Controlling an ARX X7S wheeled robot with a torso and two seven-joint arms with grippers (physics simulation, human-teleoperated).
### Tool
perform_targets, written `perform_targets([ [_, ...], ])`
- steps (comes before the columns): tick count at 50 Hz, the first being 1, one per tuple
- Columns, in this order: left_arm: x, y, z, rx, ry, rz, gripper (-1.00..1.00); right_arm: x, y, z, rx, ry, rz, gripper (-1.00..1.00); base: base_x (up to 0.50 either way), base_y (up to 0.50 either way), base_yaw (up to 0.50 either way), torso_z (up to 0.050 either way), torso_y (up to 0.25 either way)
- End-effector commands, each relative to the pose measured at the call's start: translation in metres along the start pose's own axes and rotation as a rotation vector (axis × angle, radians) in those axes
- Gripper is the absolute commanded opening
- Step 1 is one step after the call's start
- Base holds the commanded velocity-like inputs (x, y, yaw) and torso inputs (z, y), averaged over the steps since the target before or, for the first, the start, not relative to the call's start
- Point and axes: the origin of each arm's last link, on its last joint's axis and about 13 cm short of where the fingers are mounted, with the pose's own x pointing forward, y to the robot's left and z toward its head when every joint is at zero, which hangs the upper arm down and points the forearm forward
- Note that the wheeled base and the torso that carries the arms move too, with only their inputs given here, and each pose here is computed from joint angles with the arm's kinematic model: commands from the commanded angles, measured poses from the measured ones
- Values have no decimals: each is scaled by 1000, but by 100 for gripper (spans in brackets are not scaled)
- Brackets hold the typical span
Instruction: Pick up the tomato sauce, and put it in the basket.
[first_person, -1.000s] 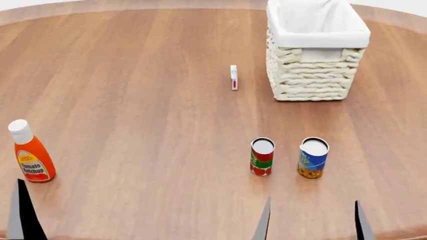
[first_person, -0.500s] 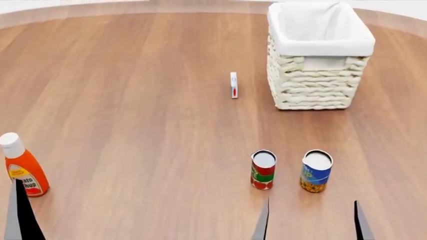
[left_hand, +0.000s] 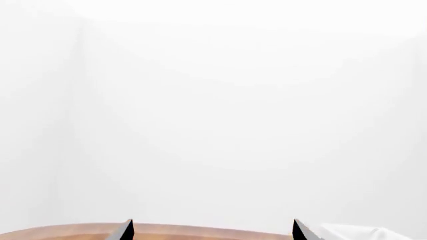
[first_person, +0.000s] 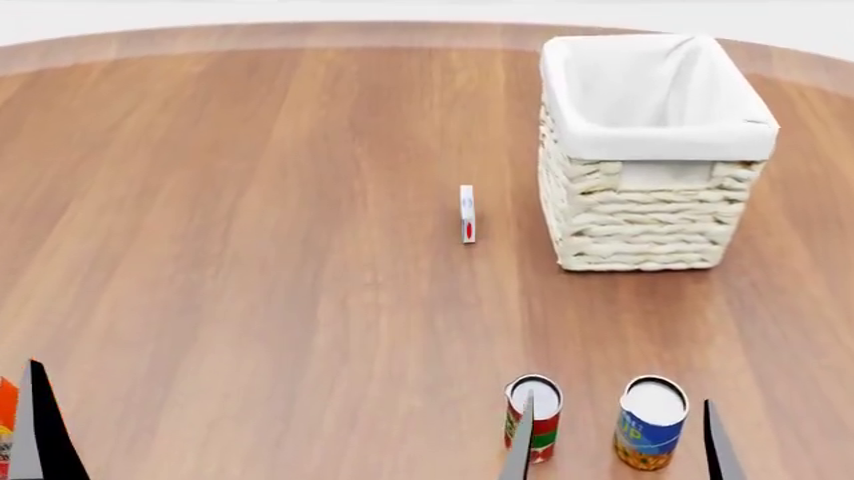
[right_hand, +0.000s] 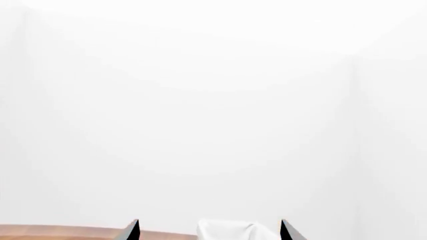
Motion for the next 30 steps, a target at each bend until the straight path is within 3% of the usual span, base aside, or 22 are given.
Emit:
perform_targets([
  [1, -1, 0, 0, 1, 2, 2, 100, -1, 0, 0, 1, 2, 3, 100, 324, 0, 0, 0, 0],
  [30, -4, -1, 1, 23, 3, -2, 100, -3, -1, -1, 14, 36, 29, 100, 322, 0, 0, 0, 0],
])
